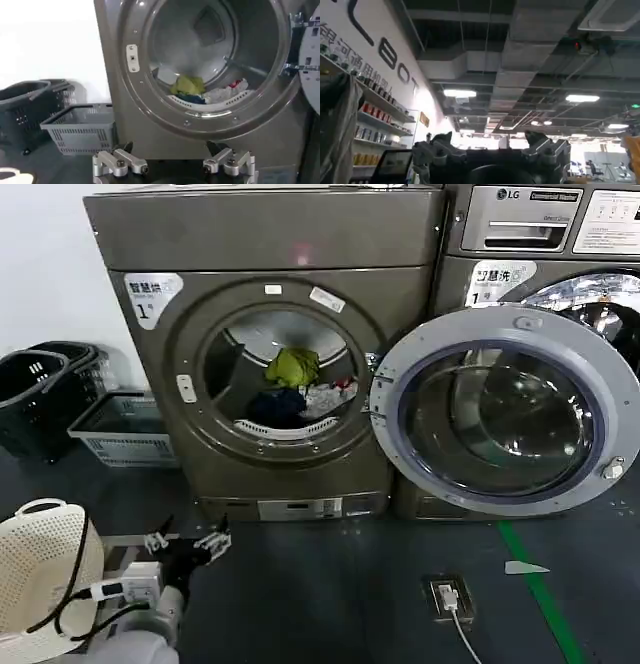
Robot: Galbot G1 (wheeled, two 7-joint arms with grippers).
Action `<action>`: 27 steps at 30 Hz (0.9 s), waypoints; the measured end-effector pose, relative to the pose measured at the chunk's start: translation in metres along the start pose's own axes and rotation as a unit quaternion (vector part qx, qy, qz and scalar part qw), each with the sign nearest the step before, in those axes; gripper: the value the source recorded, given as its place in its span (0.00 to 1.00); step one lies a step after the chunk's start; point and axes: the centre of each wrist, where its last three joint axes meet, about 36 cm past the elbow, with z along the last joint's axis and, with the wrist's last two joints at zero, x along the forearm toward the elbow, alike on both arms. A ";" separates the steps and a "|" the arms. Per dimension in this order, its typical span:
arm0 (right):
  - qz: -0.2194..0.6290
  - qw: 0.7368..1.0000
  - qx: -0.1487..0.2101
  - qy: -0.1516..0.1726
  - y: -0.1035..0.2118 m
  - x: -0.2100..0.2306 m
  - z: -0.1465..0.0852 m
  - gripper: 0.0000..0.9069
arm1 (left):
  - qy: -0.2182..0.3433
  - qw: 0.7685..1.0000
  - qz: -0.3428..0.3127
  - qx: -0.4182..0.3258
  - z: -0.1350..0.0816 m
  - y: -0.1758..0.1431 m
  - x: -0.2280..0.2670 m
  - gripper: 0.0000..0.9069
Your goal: Grasp the clothes from the dryer.
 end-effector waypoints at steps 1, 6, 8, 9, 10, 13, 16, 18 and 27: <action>0.001 1.000 0.000 0.000 0.000 0.000 0.000 1.00 | 0.001 1.000 -0.001 -0.001 0.001 -0.001 0.000 1.00; 0.002 1.000 -0.001 0.000 0.000 0.000 0.000 1.00 | 0.003 1.000 -0.003 -0.005 0.002 -0.003 0.001 1.00; 0.003 1.000 -0.001 0.000 -0.001 0.000 -0.001 1.00 | 0.002 1.000 -0.003 -0.005 0.001 -0.003 0.001 1.00; 0.003 1.000 -0.001 0.000 -0.001 -0.001 0.000 1.00 | 0.002 1.000 -0.003 -0.005 0.001 -0.003 0.001 1.00; 0.004 1.000 0.000 0.000 -0.002 -0.001 0.000 1.00 | 0.002 1.000 -0.002 -0.005 0.001 -0.003 0.001 1.00; 0.005 1.000 0.000 0.001 -0.002 -0.001 0.000 1.00 | 0.002 1.000 -0.003 -0.005 0.001 -0.004 0.000 1.00; 0.005 1.000 -0.001 0.000 -0.001 -0.001 0.000 1.00 | 0.002 1.000 -0.003 -0.005 0.001 -0.004 0.000 1.00; 0.005 1.000 -0.001 0.000 -0.001 -0.001 0.000 1.00 | 0.001 1.000 -0.004 -0.006 0.001 -0.004 0.000 1.00; 0.006 1.000 -0.001 0.001 -0.002 -0.001 0.000 1.00 | -0.002 1.000 -0.006 -0.008 -0.001 -0.004 -0.001 1.00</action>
